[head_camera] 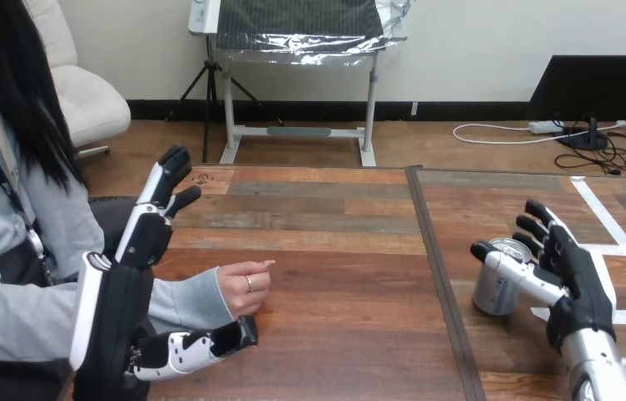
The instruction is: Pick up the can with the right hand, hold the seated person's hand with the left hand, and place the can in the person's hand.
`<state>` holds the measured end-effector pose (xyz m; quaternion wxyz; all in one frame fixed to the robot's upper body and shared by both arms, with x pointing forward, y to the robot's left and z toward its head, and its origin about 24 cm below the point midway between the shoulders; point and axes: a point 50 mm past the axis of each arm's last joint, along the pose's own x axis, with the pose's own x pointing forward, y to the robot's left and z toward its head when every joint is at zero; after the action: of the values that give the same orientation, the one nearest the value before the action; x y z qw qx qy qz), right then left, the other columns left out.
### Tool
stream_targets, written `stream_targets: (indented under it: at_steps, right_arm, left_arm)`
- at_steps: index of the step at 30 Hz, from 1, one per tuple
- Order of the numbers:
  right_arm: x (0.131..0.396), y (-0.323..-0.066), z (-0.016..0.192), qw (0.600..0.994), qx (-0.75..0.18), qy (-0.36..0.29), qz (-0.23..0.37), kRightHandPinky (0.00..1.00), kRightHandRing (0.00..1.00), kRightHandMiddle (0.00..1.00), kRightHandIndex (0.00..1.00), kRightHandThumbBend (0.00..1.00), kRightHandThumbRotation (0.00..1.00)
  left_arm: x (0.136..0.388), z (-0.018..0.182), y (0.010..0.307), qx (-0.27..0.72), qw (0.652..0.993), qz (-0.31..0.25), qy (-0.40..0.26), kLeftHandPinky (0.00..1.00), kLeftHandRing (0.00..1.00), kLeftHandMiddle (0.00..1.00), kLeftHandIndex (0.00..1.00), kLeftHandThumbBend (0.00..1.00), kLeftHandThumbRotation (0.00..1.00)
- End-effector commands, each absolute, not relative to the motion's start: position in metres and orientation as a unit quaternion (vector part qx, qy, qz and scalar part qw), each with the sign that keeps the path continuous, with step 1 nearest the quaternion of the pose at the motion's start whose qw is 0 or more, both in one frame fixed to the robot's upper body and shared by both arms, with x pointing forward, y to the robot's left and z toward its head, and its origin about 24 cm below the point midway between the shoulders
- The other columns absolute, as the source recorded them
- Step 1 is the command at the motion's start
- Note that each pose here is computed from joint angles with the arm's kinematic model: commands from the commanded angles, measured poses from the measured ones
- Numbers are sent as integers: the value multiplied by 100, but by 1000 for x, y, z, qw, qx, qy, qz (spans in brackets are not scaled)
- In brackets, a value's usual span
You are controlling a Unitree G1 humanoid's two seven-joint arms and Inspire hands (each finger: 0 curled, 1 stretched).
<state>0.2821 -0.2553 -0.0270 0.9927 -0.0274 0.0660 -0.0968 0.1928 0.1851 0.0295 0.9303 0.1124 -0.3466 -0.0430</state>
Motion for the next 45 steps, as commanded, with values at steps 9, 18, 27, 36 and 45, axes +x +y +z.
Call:
stream_targets:
  at_steps: [9,18,27,36,45]
  right_arm:
    - [290,-249,-18,995,-32,39,-90,84,87,89,92,100,19]
    - [287,-248,-25,994,-19,60,-92,85,88,90,92,100,19]
    - [283,-247,-28,994,-21,63,-89,86,89,91,92,100,15]
    - [281,-246,-32,992,-34,73,-95,84,87,89,90,97,8]
    - [281,-245,-33,989,-62,84,-101,77,81,84,84,89,1]
  left_arm:
    - [206,44,184,109,914,-53,-387,86,94,96,92,100,58]
    - [206,45,184,103,915,-54,-386,87,94,96,91,100,57]
    - [206,45,183,102,915,-55,-387,87,94,96,91,100,57]
    - [206,46,183,103,914,-56,-388,87,94,96,91,100,58]
    - [207,46,182,103,913,-57,-390,87,94,96,91,100,58]
